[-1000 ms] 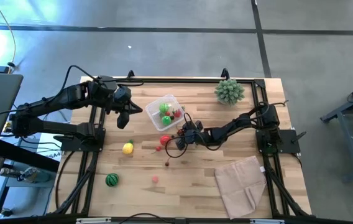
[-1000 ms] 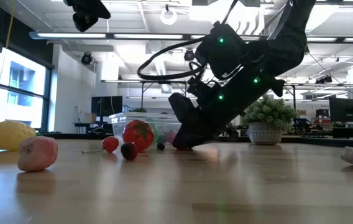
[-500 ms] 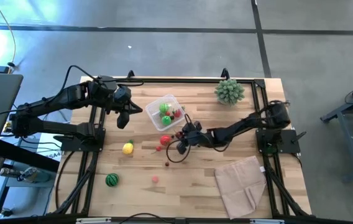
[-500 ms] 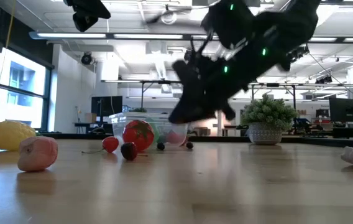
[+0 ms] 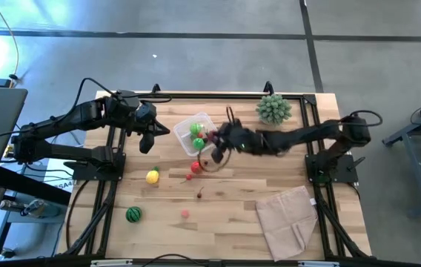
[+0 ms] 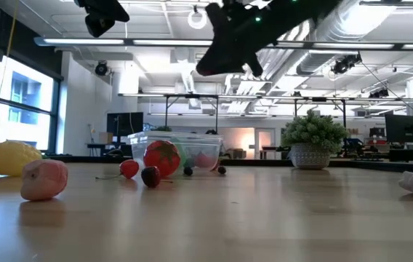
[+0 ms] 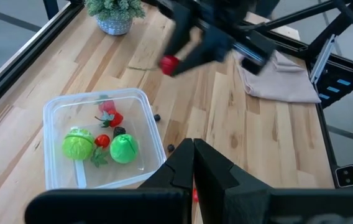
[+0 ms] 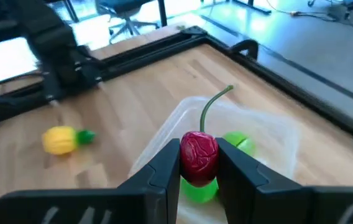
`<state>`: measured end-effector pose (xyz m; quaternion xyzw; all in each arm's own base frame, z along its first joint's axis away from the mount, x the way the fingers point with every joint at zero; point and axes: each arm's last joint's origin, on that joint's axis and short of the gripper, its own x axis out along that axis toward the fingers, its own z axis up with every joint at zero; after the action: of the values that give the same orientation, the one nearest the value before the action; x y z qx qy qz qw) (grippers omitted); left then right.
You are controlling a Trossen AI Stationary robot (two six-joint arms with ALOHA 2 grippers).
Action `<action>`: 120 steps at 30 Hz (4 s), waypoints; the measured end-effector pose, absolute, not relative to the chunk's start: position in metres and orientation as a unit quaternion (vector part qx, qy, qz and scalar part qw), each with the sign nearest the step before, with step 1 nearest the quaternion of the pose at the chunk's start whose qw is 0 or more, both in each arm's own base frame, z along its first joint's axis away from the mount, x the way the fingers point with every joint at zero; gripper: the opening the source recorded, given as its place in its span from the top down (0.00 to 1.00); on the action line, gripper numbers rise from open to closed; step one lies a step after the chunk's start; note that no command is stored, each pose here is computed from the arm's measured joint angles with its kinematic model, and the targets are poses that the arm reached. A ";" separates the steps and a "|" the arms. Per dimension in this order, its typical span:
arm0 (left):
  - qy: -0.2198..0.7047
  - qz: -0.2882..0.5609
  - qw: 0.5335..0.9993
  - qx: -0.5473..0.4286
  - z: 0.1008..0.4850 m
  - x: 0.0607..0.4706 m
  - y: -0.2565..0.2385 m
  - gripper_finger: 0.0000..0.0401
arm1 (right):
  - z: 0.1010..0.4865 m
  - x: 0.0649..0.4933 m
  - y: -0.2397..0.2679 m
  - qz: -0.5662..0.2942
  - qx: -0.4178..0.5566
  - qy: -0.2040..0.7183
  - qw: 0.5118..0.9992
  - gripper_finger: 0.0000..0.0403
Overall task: Pick and placing Produce into tupperware
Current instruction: Put the top dark red cherry into the transparent bin, then put the right blueberry into the transparent bin
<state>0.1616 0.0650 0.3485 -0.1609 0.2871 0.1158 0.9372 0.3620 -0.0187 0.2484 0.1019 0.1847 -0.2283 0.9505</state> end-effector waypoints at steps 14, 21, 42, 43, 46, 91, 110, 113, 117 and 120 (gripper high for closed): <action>0.287 0.120 0.937 -0.159 0.349 0.161 0.065 1.00 | 0.208 0.406 -0.097 -0.188 0.161 0.348 0.904 0.81; 0.287 0.121 0.937 -0.159 0.348 0.161 0.065 1.00 | 0.180 0.433 -0.108 -0.182 0.160 0.401 0.883 0.81; 0.287 0.121 0.937 -0.159 0.349 0.161 0.065 1.00 | 0.167 0.436 -0.109 -0.179 0.162 0.418 0.876 0.69; 0.287 0.121 0.937 -0.159 0.348 0.161 0.065 1.00 | 0.167 0.436 -0.110 -0.178 0.160 0.416 0.877 0.69; 0.287 0.121 0.937 -0.159 0.348 0.161 0.065 1.00 | 0.168 0.437 -0.110 -0.177 0.156 0.412 0.880 0.67; 0.287 0.121 0.937 -0.159 0.349 0.161 0.065 1.00 | 0.139 0.307 -0.017 -0.186 0.053 0.234 0.953 0.66; 0.287 0.121 0.937 -0.159 0.348 0.161 0.065 1.00 | 0.090 0.320 -0.011 -0.191 0.067 0.229 0.952 0.51; 0.287 0.121 0.937 -0.159 0.348 0.161 0.065 1.00 | 0.090 0.320 -0.011 -0.189 0.065 0.235 0.951 0.51; 0.287 0.121 0.937 -0.159 0.348 0.162 0.065 1.00 | 0.089 0.320 -0.012 -0.189 0.057 0.239 0.951 0.51; 0.287 0.121 0.937 -0.159 0.348 0.161 0.065 1.00 | 0.088 0.320 -0.016 -0.188 0.061 0.241 0.950 0.51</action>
<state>0.1615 0.0653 0.3484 -0.1591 0.2873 0.1212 0.9367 0.3196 -0.0156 0.0883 0.0605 0.2407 -0.1882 0.9503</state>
